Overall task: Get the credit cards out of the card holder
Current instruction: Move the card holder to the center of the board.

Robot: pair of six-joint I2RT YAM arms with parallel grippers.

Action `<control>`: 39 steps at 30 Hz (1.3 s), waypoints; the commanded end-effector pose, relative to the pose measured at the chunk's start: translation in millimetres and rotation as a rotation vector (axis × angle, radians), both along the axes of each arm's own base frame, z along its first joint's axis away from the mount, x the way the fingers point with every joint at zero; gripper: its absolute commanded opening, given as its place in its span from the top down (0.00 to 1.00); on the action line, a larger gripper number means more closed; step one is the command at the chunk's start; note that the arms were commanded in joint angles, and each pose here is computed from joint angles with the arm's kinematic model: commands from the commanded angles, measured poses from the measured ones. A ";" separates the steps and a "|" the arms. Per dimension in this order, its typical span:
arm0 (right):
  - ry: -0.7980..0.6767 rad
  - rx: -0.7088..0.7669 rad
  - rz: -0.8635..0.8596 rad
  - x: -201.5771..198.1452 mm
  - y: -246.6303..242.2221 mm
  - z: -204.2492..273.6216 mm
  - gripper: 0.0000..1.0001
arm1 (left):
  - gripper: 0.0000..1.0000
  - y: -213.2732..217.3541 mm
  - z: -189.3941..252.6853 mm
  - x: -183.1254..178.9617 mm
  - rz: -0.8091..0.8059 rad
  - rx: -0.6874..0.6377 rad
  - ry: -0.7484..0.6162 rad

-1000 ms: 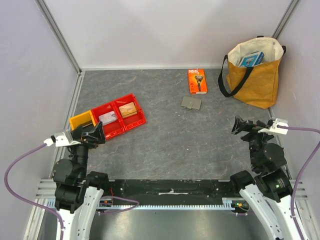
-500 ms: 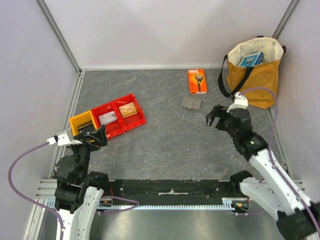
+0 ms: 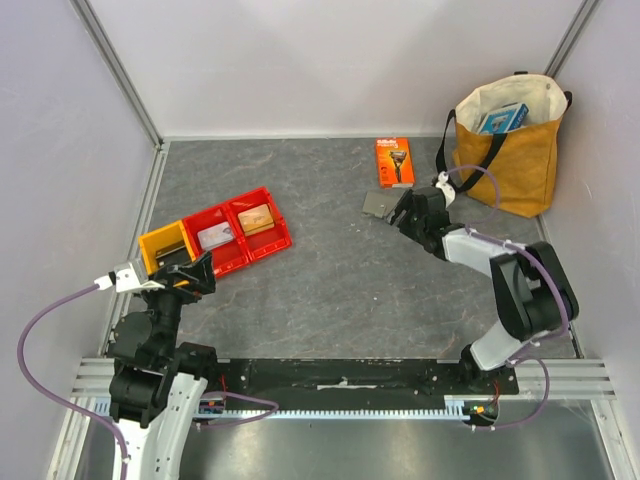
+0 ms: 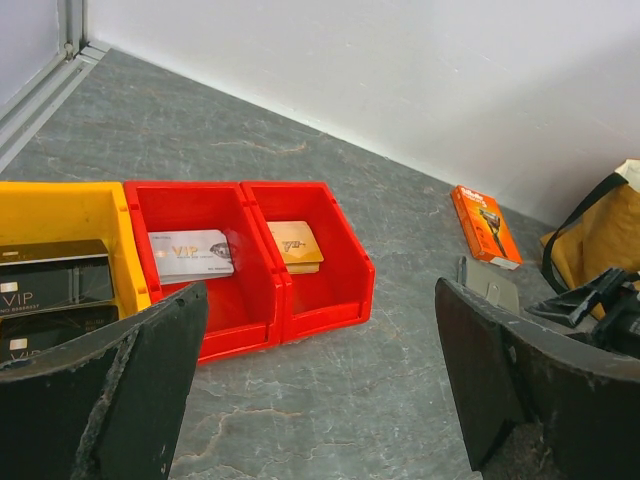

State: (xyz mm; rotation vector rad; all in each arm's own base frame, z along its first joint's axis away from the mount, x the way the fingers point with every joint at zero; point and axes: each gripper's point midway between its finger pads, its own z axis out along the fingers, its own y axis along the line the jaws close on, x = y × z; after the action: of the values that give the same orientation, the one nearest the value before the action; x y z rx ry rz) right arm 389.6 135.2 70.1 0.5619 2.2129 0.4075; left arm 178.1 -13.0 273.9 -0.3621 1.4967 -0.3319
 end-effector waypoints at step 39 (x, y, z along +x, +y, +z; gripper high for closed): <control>-0.079 0.374 0.050 42.0 3.8 -27.8 0.98 | 0.04 -41.7 -9.8 22.1 -0.217 0.023 0.077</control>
State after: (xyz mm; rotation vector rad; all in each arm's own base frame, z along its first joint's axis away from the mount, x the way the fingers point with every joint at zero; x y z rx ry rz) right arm 439.4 131.9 29.1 0.7486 2.0849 0.8079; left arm 193.2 -33.4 258.8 -0.2934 1.6058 -0.3885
